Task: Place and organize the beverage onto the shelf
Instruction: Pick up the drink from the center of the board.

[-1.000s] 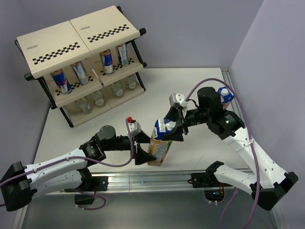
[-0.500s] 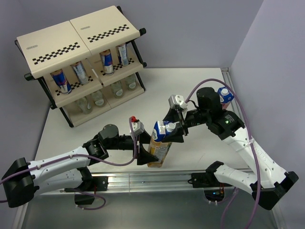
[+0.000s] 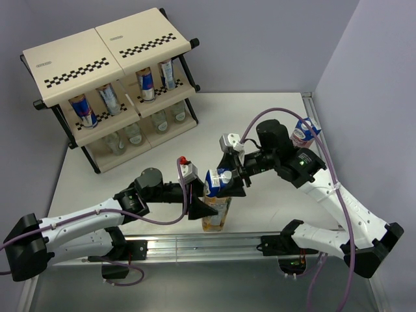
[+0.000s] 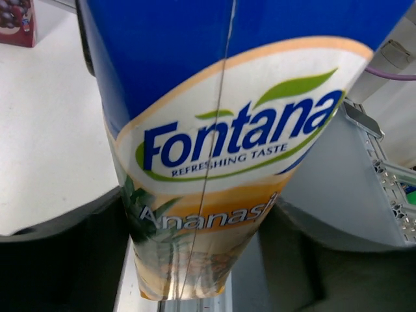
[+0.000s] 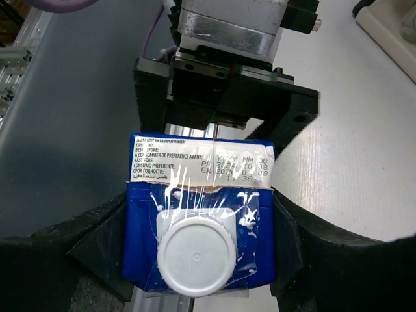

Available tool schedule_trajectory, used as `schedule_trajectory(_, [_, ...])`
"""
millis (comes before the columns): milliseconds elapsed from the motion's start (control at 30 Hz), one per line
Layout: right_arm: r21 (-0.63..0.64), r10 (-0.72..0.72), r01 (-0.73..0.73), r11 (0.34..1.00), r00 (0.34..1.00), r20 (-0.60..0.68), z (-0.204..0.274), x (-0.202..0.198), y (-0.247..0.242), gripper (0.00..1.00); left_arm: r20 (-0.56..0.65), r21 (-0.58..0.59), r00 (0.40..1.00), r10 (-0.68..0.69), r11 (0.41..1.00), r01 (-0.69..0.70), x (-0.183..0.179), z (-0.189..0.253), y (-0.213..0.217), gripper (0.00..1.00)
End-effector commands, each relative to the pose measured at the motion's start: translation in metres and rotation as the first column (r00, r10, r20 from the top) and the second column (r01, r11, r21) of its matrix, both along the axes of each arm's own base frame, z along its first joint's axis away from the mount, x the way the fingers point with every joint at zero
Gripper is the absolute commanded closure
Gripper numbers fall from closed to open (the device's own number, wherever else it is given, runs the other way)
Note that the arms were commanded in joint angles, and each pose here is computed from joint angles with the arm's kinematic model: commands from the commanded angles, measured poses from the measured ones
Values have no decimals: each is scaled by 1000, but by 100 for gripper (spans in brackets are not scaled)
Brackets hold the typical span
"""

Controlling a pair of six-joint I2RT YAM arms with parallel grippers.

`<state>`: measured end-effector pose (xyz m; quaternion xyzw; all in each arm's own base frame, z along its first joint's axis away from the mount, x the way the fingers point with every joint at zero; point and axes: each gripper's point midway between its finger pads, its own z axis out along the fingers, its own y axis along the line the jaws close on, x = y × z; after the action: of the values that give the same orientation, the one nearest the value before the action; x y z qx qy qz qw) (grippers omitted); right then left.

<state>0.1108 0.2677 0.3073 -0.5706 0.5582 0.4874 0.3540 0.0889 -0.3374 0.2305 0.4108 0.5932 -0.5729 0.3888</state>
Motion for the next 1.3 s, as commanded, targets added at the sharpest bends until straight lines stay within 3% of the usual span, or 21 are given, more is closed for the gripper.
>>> schedule_trajectory(0, [196,65,-104,975,979,192,79,-11,7,78,37,-87,999,-23,996,26,-2,32,-7,33])
schedule_trajectory(33, [196,64,-103,975,979,194,80,-11,8,77,38,-91,999,-26,995,30,-2,34,-8,50])
schedule_trajectory(133, [189,58,-94,978,981,187,79,-9,12,71,35,-98,999,-31,995,34,-3,38,-10,76])
schedule_trajectory(167, [189,51,-88,978,980,192,80,-7,12,62,33,-97,999,-30,995,33,-3,39,-10,77])
schedule_trajectory(267, [193,22,-62,979,980,200,79,-3,12,50,40,-110,999,-6,994,11,-1,44,-10,86])
schedule_trajectory(400, [201,6,-46,979,980,199,80,-2,12,45,50,-135,997,51,990,-44,5,53,-4,89])
schedule_trajectory(433, [203,-1,-41,978,979,201,80,-2,11,40,52,-144,996,73,987,-65,8,56,-3,95])
schedule_trajectory(533, [221,-63,14,975,974,216,84,6,10,18,44,-170,985,169,973,-159,20,63,4,100])
schedule_trajectory(633, [240,-177,125,963,961,211,87,23,10,2,27,-202,959,282,941,-271,35,74,16,100])
schedule_trajectory(667, [252,-217,162,954,953,209,90,29,9,1,15,-220,947,321,925,-310,39,80,22,100])
schedule_trajectory(767, [287,-439,390,875,889,130,100,61,1,0,-31,-225,897,441,871,-436,58,87,34,100])
schedule_trajectory(800, [290,-550,502,815,828,112,101,81,-7,0,-48,-230,865,500,837,-496,68,93,40,100])
schedule_trajectory(900, [259,-658,635,728,753,3,96,98,-15,0,-94,-218,820,564,793,-570,79,105,49,100])
schedule_trajectory(933, [266,-724,703,660,689,-27,95,111,-23,0,-114,-213,780,615,752,-624,88,108,56,100])
schedule_trajectory(1000, [227,-770,771,595,628,-110,80,119,-28,0,-165,-201,715,679,687,-698,100,118,68,100])
schedule_trajectory(1033, [215,-787,792,571,603,-132,75,122,-30,0,-222,-184,625,748,598,-780,114,120,82,100])
schedule_trajectory(1133, [160,-765,802,576,597,-243,48,120,-20,3,-297,-163,503,811,476,-864,127,136,105,100])
schedule_trajectory(1200, [103,-694,764,637,627,-355,22,107,-4,11,-371,-160,419,829,387,-908,133,152,120,100])
schedule_trajectory(1233, [135,-648,736,663,655,-389,25,102,4,24,-392,-166,398,829,361,-918,135,158,125,100])
schedule_trajectory(1267, [113,-576,681,723,685,-446,19,89,15,36,-423,-158,337,841,298,-941,141,160,134,100])
